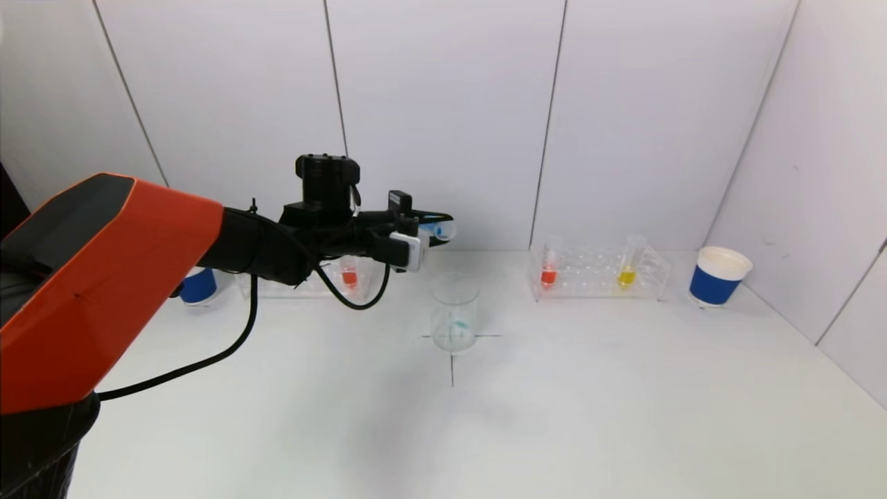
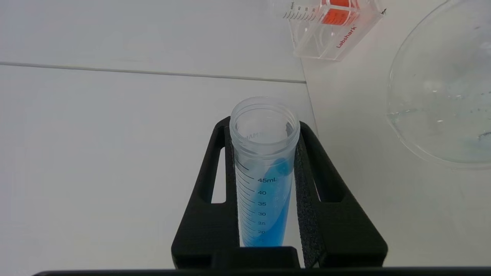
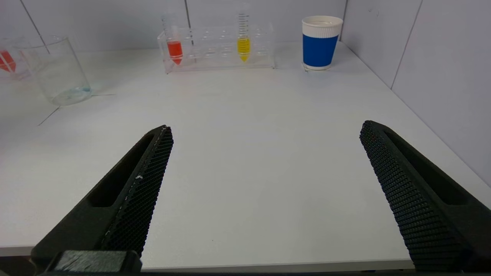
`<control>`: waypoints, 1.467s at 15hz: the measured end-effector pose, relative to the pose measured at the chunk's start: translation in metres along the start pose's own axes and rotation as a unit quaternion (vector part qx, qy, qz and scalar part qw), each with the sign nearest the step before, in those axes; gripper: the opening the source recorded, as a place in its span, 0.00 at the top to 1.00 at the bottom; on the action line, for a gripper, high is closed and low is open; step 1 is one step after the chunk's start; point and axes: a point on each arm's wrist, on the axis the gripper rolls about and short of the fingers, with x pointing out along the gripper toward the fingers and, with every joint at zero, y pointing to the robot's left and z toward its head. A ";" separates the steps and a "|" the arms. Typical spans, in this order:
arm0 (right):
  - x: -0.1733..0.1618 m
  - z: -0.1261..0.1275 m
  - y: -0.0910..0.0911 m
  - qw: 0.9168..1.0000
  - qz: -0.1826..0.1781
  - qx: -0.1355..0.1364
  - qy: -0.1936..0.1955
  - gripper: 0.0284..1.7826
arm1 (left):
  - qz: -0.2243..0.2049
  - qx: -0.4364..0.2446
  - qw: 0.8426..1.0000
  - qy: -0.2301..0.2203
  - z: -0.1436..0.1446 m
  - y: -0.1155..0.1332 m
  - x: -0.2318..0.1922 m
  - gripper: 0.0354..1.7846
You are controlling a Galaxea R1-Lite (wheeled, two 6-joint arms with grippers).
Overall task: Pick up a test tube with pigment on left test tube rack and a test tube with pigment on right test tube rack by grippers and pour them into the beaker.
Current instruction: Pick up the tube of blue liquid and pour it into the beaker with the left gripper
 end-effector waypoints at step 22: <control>0.000 0.000 0.000 1.000 0.000 0.000 0.000 0.01 | 0.037 0.054 0.997 -0.034 0.010 -0.004 0.004 0.77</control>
